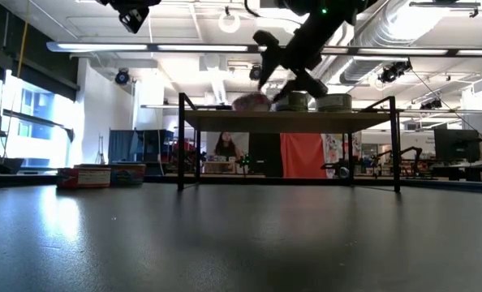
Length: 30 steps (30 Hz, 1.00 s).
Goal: Stack canned seafood by type on shelf
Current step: Put the red tuna can on the shelf
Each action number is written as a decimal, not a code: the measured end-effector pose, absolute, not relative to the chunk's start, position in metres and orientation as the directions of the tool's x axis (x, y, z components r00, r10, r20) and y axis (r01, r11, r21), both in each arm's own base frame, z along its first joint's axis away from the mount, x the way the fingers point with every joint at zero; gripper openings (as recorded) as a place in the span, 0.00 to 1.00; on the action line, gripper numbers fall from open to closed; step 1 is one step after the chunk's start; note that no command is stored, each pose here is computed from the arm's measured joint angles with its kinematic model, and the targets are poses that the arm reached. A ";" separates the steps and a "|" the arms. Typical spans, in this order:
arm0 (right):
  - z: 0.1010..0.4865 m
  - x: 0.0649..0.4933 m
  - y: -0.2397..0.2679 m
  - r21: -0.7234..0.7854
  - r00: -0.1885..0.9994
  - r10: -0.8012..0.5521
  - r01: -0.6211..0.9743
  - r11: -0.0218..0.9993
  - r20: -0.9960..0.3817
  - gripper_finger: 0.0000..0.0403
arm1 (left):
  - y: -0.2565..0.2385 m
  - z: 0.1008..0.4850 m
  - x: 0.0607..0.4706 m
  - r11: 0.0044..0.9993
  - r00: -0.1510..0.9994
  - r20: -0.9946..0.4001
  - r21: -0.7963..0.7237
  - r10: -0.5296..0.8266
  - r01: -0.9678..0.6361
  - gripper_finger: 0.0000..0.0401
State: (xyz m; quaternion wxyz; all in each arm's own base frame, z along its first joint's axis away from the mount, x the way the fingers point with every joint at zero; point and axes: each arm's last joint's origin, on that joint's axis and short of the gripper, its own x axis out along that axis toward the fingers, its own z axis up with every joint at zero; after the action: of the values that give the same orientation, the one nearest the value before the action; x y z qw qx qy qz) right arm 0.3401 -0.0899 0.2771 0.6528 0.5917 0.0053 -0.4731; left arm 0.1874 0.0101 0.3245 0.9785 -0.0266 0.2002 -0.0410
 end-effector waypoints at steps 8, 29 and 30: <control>0.279 0.335 -0.085 0.739 0.539 -0.597 0.659 -0.141 -0.595 0.49 | 0.011 0.324 0.187 0.998 0.916 -0.395 -0.034 -0.066 0.057 0.00; 0.258 0.353 -0.075 0.674 0.561 -0.553 0.739 -0.002 -0.616 0.00 | 0.011 0.322 0.186 0.998 0.907 -0.419 -0.040 -0.051 0.038 0.00; 0.258 0.352 -0.076 0.665 0.551 -0.554 0.747 -0.006 -0.624 0.00 | 0.011 0.322 0.186 0.998 0.907 -0.418 -0.043 -0.050 0.035 0.00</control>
State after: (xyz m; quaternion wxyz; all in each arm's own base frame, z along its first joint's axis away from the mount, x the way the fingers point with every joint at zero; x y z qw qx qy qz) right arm 0.3520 -0.0757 0.2575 0.6993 0.5354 0.0899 -0.4651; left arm 0.1864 0.0114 0.3219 0.9763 -0.0174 0.2146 -0.0220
